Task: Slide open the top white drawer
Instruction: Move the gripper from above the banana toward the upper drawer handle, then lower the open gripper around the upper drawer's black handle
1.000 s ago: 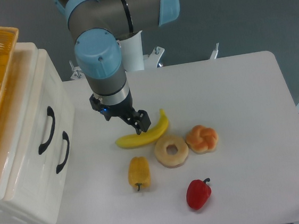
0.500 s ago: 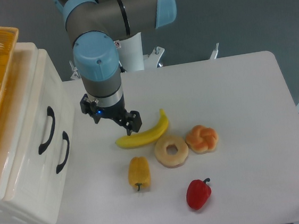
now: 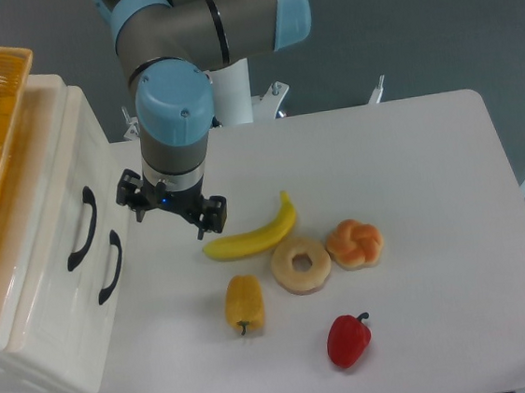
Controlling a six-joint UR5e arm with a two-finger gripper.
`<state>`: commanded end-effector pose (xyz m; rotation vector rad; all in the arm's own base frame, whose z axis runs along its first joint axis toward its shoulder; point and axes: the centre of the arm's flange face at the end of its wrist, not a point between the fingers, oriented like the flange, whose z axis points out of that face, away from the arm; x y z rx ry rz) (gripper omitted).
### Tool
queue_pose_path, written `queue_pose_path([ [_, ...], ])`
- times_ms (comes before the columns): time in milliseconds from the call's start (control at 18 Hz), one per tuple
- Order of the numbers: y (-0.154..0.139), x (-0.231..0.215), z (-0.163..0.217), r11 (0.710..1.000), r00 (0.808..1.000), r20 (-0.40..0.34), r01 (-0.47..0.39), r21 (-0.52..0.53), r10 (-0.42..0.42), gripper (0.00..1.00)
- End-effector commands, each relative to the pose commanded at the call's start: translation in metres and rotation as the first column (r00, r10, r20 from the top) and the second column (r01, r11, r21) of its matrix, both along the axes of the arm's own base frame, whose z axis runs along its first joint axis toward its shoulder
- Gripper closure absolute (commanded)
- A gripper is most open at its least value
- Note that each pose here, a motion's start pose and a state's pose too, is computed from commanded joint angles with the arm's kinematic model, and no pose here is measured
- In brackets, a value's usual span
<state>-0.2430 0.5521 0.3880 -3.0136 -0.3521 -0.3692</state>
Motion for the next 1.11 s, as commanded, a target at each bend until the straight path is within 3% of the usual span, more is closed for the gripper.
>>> queue_pose_path([
  [500, 0.009, 0.002, 0.001, 0.994, 0.992, 0.072, -0.109, 0.018, 0.108, 0.00],
  [1111, 0.015, 0.012, -0.007, 0.994, 0.985, 0.140, -0.107, 0.018, 0.103, 0.00],
])
